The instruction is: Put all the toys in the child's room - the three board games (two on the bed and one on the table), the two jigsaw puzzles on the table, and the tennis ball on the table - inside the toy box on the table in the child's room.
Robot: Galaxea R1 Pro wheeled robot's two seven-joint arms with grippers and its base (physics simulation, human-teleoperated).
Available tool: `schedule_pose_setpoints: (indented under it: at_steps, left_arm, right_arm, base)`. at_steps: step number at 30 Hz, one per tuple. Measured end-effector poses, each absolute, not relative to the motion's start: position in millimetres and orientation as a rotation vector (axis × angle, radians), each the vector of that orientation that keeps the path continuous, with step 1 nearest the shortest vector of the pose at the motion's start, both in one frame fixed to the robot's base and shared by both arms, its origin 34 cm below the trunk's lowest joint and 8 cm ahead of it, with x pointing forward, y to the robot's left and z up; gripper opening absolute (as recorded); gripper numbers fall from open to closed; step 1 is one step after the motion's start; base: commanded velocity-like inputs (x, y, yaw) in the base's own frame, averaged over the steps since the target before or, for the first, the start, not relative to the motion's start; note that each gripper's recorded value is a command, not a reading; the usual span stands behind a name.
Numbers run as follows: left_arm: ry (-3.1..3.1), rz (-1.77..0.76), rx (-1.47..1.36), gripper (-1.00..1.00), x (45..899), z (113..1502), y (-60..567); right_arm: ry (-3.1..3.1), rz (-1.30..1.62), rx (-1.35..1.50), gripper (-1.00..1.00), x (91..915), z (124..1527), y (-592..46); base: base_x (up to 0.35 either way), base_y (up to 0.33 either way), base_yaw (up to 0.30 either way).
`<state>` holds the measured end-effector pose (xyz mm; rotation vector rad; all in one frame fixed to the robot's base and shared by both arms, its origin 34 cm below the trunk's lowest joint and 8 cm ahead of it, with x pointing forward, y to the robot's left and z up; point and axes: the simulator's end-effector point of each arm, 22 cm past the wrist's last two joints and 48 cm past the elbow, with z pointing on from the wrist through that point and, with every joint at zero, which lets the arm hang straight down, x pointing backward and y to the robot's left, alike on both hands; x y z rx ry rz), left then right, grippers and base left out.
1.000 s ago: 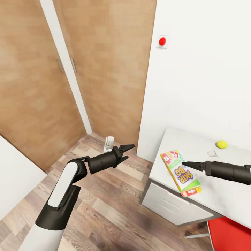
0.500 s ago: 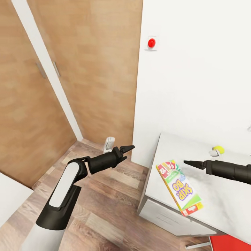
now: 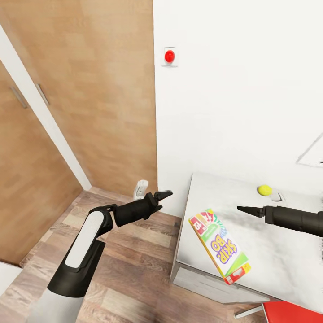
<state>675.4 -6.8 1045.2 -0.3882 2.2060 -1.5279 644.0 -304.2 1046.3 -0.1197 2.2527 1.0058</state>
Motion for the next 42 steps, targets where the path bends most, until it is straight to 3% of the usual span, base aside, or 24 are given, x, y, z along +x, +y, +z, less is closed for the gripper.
schedule_pose_setpoints:
  at_steps: [17, 42]
  left_arm:
    - [2.324, -1.471, -0.478, 1.0, 659, 990, 0]
    - [2.356, -1.405, -0.652, 1.0, 643, 947, 38]
  right_arm:
    - [2.312, 1.001, 0.061, 1.0, 658, 1006, -325]
    - [2.335, 1.154, 0.219, 1.0, 671, 960, -284]
  base:
    - [0.014, 0.003, -0.044]
    - [0.001, 0.0, -0.003]
